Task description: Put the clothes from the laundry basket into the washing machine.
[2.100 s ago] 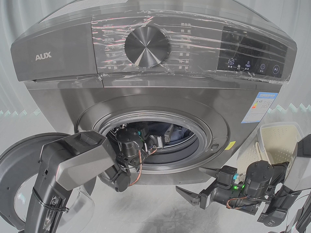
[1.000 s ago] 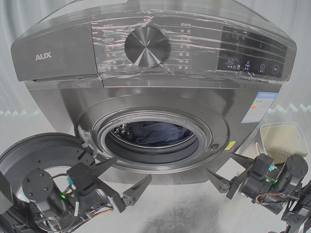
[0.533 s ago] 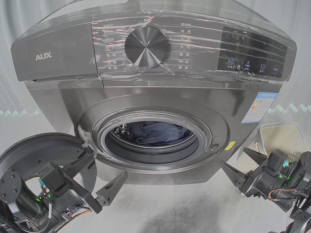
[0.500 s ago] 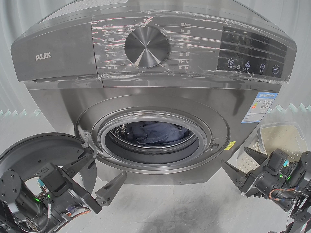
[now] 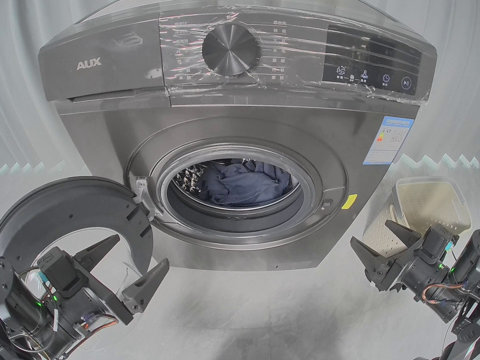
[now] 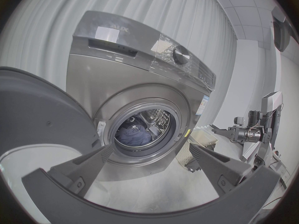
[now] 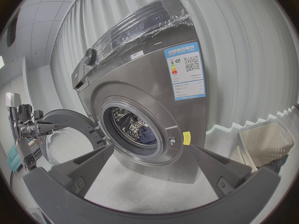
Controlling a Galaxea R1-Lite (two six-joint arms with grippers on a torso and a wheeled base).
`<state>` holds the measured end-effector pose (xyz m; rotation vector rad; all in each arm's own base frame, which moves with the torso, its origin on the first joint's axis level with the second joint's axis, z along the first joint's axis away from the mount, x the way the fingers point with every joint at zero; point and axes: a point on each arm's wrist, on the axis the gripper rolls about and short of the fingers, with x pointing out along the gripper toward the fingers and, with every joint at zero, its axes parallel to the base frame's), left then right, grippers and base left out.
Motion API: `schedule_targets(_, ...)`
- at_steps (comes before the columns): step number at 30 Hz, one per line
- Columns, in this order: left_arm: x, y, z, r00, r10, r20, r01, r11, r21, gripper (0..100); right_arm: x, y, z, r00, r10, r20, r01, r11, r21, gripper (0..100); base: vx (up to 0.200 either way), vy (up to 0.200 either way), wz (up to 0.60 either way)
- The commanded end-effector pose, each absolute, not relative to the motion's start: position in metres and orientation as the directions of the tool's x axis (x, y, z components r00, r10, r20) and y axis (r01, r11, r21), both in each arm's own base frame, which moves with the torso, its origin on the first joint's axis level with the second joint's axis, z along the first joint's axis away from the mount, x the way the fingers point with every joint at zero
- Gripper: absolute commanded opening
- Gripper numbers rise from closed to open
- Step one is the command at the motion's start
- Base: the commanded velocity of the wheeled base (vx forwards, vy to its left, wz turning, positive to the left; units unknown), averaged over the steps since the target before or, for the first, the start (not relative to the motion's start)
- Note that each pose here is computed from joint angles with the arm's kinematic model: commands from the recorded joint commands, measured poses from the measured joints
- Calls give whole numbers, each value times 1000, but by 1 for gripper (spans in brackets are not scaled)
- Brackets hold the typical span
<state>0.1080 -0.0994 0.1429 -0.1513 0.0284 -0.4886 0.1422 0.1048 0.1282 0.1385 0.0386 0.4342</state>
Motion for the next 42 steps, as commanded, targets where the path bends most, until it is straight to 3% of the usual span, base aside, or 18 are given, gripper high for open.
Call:
schedule_targets(1, 92, -78, 151, 893, -447, 57, 451, 881, -144, 100, 142, 94, 130, 922, 387, 1, -384, 915, 127, 100, -200, 0, 0)
schedule_targets(6, 81, -63, 152, 901, -429, 56, 433, 891, -140, 100, 138, 86, 134, 916, 401, 2, -398, 909, 124, 100, -200, 0, 0)
schedule_targets(16, 49, -30, 143, 928, -369, 39, 371, 920, -128, 100, 100, 53, 132, 922, 364, -132, -355, 931, 91, 100, -200, 0, 0)
schedule_targets(24, 21, -5, 121, 973, -233, -9, 230, 967, -111, 100, 49, 13, 128, 981, 168, -92, -165, 986, 37, 100, -200, 0, 0)
schedule_targets(28, 10, 1, 109, 981, -190, -42, 185, 977, -107, 100, 27, 3, 121, 995, 85, -54, -84, 996, 30, 100, 0, 0, 0)
schedule_targets(33, -5, 5, 96, 990, -136, -29, 132, 986, -106, 100, 7, -2, 105, 997, 47, -59, -45, 999, 30, 100, 0, 0, 0)
schedule_targets(37, -15, 4, 86, 988, -154, -2, 153, 982, -113, 100, -7, -5, 94, 999, 3, -39, -2, 999, 33, 100, 0, -200, 0)
schedule_targets(40, -15, 5, 87, 993, -118, -2, 117, 987, -115, 100, -15, -5, 84, 999, -14, -47, 15, 999, 30, 100, 0, -200, 0)
schedule_targets(42, -15, 4, 86, 996, -89, -11, 88, 993, -85, 100, -16, -6, 84, 999, -25, -38, 26, 999, 45, 100, 0, -200, 0)
